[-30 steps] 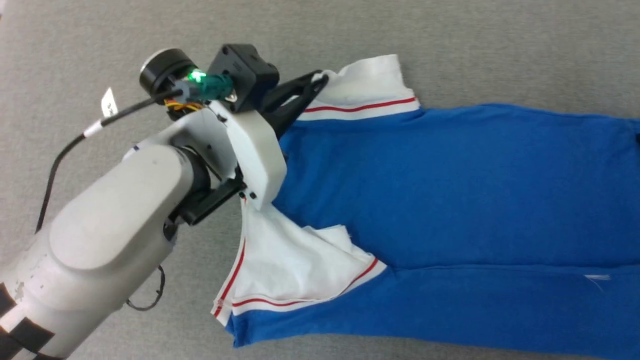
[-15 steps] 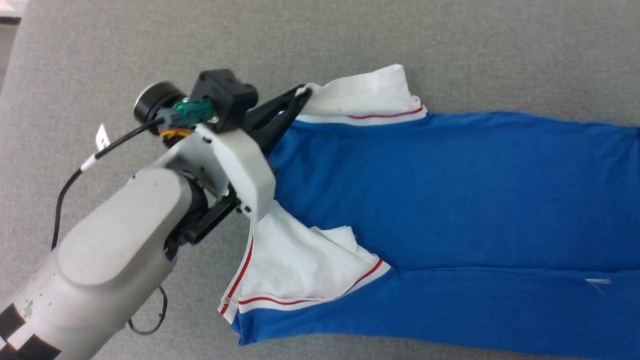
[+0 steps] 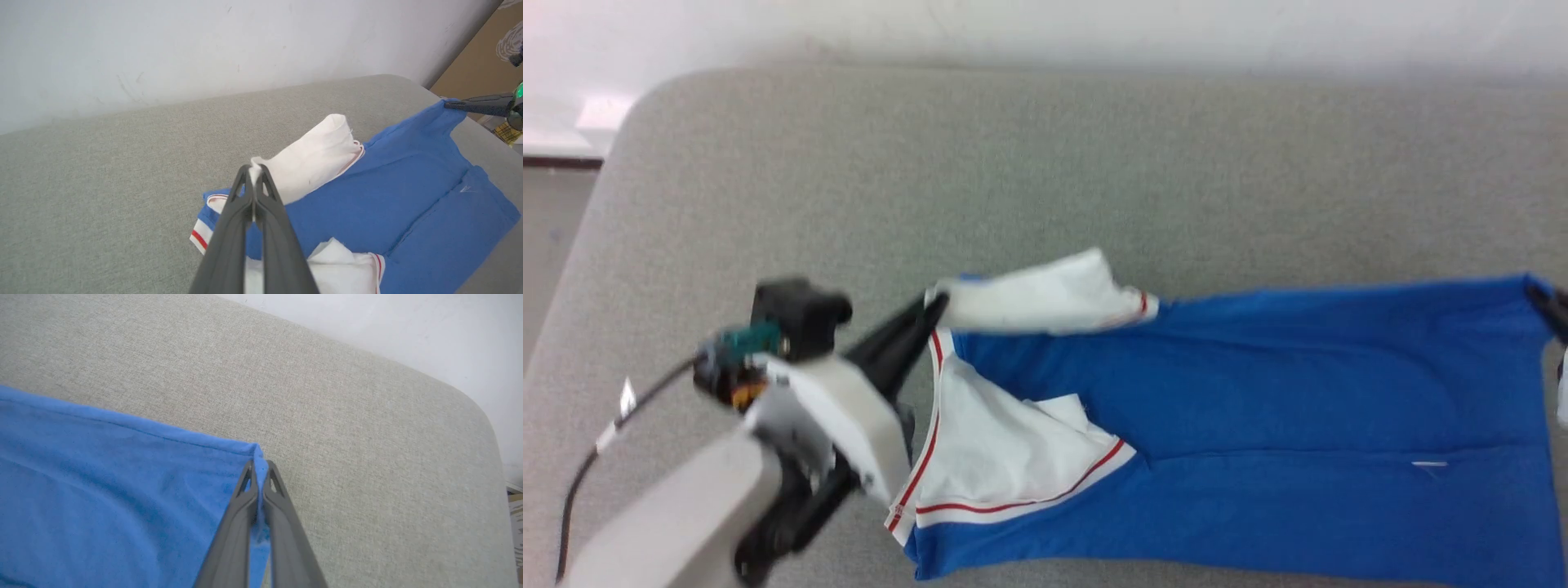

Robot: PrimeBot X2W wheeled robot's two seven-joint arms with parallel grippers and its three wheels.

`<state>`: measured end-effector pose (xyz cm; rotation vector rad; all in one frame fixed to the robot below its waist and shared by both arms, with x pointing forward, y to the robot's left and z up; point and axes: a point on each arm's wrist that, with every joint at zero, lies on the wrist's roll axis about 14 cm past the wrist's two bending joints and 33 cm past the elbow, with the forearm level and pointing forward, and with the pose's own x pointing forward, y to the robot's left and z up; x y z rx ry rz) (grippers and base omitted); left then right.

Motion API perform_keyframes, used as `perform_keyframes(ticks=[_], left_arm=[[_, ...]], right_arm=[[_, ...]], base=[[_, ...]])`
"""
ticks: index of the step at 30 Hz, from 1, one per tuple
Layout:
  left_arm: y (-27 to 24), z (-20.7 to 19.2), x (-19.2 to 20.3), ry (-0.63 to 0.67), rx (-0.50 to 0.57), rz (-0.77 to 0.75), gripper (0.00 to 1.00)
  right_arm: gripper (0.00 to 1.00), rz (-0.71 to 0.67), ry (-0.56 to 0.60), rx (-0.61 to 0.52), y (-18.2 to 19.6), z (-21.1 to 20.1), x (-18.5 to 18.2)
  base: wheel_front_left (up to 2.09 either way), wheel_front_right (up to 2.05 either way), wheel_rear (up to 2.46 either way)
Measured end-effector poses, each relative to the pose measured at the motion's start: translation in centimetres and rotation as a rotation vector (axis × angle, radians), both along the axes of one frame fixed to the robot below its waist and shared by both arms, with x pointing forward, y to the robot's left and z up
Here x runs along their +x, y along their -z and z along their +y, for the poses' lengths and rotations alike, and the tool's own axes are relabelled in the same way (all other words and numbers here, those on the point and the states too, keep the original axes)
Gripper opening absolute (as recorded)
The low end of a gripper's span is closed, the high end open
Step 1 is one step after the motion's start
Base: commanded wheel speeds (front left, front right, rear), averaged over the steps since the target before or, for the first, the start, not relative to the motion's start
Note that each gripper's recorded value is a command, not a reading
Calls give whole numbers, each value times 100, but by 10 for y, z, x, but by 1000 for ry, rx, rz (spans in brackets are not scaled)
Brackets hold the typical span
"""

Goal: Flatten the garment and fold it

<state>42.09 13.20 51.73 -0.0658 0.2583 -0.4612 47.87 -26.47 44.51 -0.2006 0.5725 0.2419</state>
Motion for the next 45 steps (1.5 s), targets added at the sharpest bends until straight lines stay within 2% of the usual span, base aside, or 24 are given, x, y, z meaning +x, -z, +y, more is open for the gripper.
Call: perform_keyframes(ticks=[5,11,16,24,25,26,27,31,35,41,45], left_arm=[[21,0,-46,-14,-51,116,0],[59,1,-89,-7,-34,273,0],[85,5,-105,0,18,355,0],[122,0,-120,37,73,420,0],[124,0,-120,35,73,419,1],[125,-2,-119,36,71,411,87],[124,-2,-116,30,70,396,100],[117,-5,-110,22,38,330,100],[90,1,-92,-35,-22,177,100],[33,26,-60,-218,-129,-58,100],[-2,46,-50,-362,-186,-190,100]], right_arm=[[0,43,-9,11,10,0,-44],[0,128,-2,4,24,-4,-87],[0,223,-28,-52,42,-6,-113],[0,318,-81,-143,63,-6,-133],[73,318,-80,-142,63,-6,-134],[100,317,-72,-131,63,-5,-133],[100,314,-68,-126,63,-5,-133],[100,262,-56,-91,53,-1,-127],[100,171,-35,-3,27,9,-114],[100,1,45,134,-17,13,-92],[100,-17,151,173,-9,2,-97]], base=[[0,0,0],[0,0,0],[0,0,0],[0,0,0],[0,0,0],[0,0,0],[0,0,0],[0,0,0],[0,0,0],[0,0,0],[0,0,0]])
